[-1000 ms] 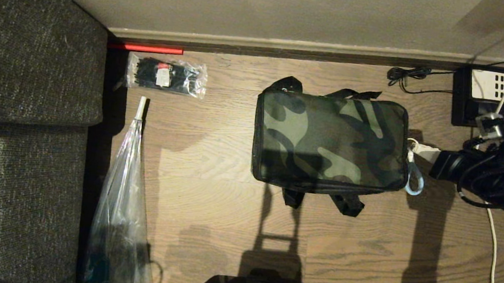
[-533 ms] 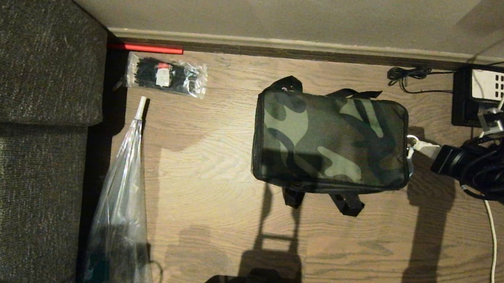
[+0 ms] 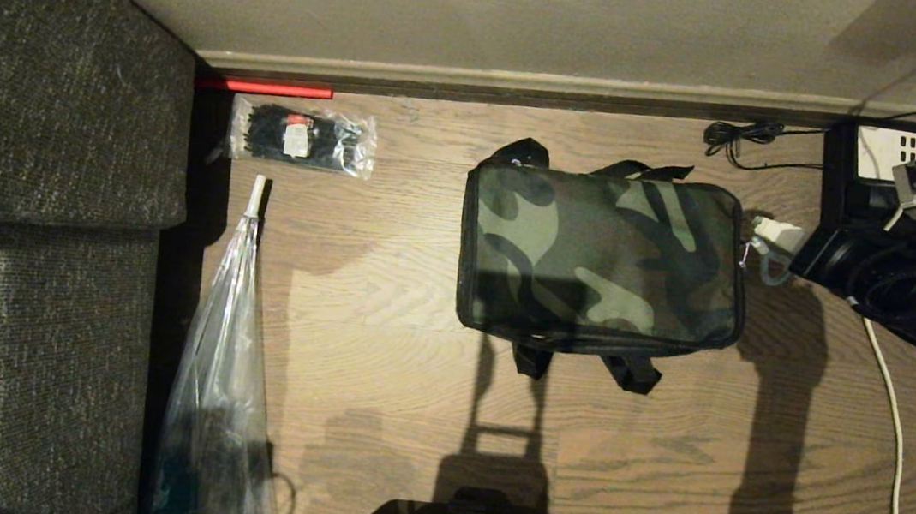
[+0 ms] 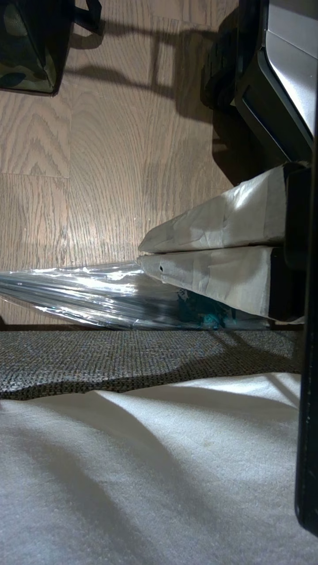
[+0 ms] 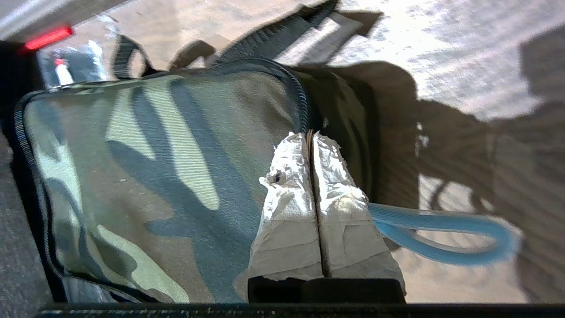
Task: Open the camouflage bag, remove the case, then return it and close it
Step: Open the top of the storage box
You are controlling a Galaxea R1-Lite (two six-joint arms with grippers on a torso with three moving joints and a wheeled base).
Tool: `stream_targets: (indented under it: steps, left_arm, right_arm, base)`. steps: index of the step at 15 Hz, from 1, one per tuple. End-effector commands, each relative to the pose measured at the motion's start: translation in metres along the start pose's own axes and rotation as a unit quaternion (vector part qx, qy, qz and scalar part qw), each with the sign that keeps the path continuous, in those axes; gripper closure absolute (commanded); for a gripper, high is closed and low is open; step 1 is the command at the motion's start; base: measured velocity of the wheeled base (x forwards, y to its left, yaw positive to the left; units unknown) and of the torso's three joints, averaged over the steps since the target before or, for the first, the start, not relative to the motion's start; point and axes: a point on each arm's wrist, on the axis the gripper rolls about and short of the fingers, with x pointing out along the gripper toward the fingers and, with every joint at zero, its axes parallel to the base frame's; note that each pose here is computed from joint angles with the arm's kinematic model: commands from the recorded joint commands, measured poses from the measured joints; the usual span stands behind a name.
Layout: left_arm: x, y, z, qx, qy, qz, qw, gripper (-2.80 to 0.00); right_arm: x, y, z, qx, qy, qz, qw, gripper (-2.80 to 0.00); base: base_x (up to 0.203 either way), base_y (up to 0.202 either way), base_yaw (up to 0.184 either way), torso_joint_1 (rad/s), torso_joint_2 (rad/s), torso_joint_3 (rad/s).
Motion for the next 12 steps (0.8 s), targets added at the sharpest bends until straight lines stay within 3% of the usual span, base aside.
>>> stream_targets:
  steps: [1,7,12]
  left_arm:
    - [0.0,0.0,0.0,0.0,-0.001,0.0,1.0,0.0]
    - [0.0,0.0,0.0,0.0,-0.001,0.001,1.0,0.0]
    - [0.0,0.0,0.0,0.0,-0.001,0.0,1.0,0.0]
  right_arm:
    - [0.004,0.008,0.002,-0.001,-0.008,0.016,1.0,0.0]
    - [0.011,0.004,0.001,-0.005,-0.01,0.011,1.0,0.0]
    - [0.008,0.009,0.019,-0.013,-0.038,0.007,0.999,0.0]
  base:
    - [0.0,0.0,0.0,0.0,0.0,0.0]
    - [0.0,0.0,0.0,0.0,0.0,0.0]
    - [0.0,0.0,0.0,0.0,0.0,0.0]
